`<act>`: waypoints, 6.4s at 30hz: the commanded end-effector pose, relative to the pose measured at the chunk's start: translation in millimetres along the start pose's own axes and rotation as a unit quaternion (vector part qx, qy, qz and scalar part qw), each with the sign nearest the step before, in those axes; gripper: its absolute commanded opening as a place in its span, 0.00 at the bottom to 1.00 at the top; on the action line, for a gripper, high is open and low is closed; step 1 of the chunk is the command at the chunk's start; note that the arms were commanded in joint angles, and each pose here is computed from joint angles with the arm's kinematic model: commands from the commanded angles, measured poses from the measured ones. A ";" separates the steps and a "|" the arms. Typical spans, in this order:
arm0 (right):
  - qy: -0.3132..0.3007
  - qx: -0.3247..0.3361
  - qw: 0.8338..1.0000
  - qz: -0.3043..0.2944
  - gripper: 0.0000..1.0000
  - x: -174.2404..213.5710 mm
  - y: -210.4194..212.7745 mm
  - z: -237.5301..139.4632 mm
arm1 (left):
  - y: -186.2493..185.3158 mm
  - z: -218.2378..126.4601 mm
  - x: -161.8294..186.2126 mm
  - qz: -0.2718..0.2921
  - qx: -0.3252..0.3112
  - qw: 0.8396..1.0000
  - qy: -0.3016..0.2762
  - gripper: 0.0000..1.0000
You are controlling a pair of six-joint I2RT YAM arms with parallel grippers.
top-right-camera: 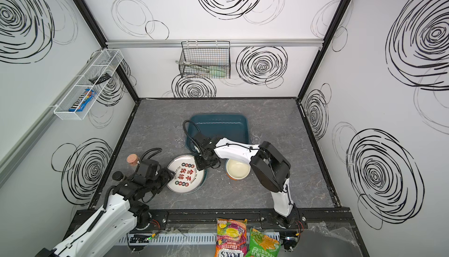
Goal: Place the mixed dishes into the plastic bin
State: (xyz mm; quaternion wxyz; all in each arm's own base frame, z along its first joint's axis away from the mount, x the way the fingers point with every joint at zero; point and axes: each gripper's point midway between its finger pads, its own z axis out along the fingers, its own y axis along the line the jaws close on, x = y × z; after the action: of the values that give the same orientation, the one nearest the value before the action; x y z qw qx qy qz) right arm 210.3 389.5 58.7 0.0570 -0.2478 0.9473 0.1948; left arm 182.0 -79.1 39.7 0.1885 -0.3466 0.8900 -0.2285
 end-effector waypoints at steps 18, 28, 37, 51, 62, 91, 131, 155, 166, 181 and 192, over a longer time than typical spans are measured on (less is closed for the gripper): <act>0.015 -0.023 0.999 -0.019 0.24 0.1 15.3 7.8 | 4.3 -18.9 -1.7 -0.021 -0.006 1.000 -0.019 0.59; 0.017 -0.024 0.999 -0.021 0.19 1.0 15.3 8.8 | 0.5 -27.6 -4.1 -0.021 -0.002 0.999 -0.025 0.48; 0.019 -0.024 0.999 -0.019 0.19 3.9 14.2 11.1 | -0.2 -31.5 -3.7 -0.023 0.005 0.999 -0.027 0.35; 0.006 -0.024 1.000 -0.018 0.24 0.5 14.9 1.9 | -16.5 -47.7 -13.0 -0.018 0.039 0.998 -0.051 0.11; -0.067 -0.066 0.995 -0.016 0.34 -21.6 25.4 -57.3 | -50.7 -83.4 -30.3 0.008 0.091 0.992 -0.091 0.04; -0.215 -0.293 0.925 0.114 0.52 -28.2 -56.5 -187.5 | -181.7 -108.4 -25.7 0.056 0.303 0.950 -0.042 0.00; -0.232 -0.271 0.922 0.151 0.04 -61.5 -91.9 -188.6 | -198.3 -94.1 -26.1 0.046 0.326 0.944 -0.024 0.53; -0.237 -0.213 0.919 0.233 0.03 -149.5 -151.8 -131.5 | -116.9 -85.5 -25.0 0.010 0.262 0.964 -0.035 0.84; -0.216 -0.205 0.920 0.254 0.03 -169.7 -164.8 -86.9 | -100.4 -77.2 -23.1 -0.004 0.239 0.970 -0.032 0.85; -0.193 -0.206 0.923 0.261 0.04 -176.5 -167.9 -44.3 | -86.1 -67.8 -20.7 -0.020 0.224 0.974 -0.027 0.86; -0.179 -0.197 0.925 0.270 0.15 -168.3 -174.4 -27.7 | -81.4 -65.5 -20.7 -0.025 0.218 0.975 -0.028 0.86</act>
State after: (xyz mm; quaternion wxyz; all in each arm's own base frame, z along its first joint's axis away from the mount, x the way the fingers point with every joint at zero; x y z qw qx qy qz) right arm 434.7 306.5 52.0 0.1096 0.0588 0.9028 0.4116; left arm 206.6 -101.2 143.4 0.2751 -0.3251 0.8052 -0.4127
